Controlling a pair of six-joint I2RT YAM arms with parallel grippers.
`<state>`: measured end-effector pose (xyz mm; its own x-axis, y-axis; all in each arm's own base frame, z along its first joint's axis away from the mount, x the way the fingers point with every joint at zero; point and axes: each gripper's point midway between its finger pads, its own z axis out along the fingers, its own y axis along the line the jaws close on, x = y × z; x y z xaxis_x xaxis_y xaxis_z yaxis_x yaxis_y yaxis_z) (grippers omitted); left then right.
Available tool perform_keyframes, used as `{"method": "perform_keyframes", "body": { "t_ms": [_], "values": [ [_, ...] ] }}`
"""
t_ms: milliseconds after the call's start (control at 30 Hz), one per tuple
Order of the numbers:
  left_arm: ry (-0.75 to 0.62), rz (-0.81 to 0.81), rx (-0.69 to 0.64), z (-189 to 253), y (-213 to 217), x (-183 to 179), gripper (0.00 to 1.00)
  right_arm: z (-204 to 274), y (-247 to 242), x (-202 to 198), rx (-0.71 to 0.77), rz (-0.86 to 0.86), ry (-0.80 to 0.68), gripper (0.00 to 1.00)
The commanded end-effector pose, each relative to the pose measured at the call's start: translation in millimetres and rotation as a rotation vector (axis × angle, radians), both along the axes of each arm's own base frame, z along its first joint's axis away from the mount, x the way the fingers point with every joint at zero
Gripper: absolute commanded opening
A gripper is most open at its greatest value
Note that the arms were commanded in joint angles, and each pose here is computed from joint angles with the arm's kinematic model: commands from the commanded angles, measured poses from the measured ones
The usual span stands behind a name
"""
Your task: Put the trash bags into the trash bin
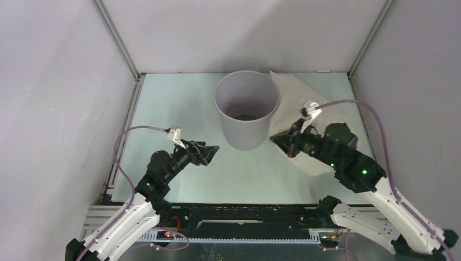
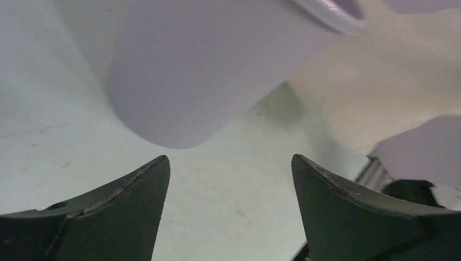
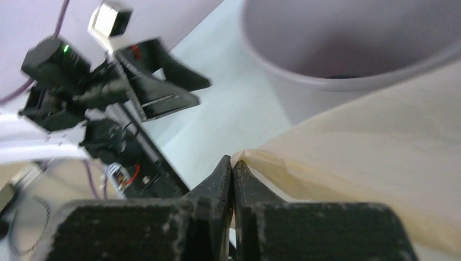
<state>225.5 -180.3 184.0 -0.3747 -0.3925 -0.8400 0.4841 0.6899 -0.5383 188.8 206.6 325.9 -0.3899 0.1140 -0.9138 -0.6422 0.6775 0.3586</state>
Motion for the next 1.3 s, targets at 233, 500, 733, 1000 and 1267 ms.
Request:
{"method": "perform_keyframes", "body": {
  "t_ms": [233, 500, 733, 1000, 1267],
  "values": [
    [-0.084, -0.214, -0.109, 92, -54, -48, 0.90, 2, 45, -11, -0.221, -0.061, -0.126, 0.87],
    [-0.077, -0.201, 0.001, 88, -83, -58, 0.91, 4, 5, -18, -0.174, -0.163, -0.058, 0.91],
    [-0.188, -0.088, 0.253, 92, -98, -55, 0.93, -4, -27, -22, -0.169, -0.251, -0.002, 0.91],
    [-0.399, -0.123, 0.752, 87, -148, -63, 0.95, -22, -83, -14, -0.092, -0.498, 0.024, 0.90],
    [-0.549, -0.116, 1.135, 59, -213, -53, 1.00, -26, -141, -17, 0.018, -0.698, 0.033, 0.86]
  ]
}}
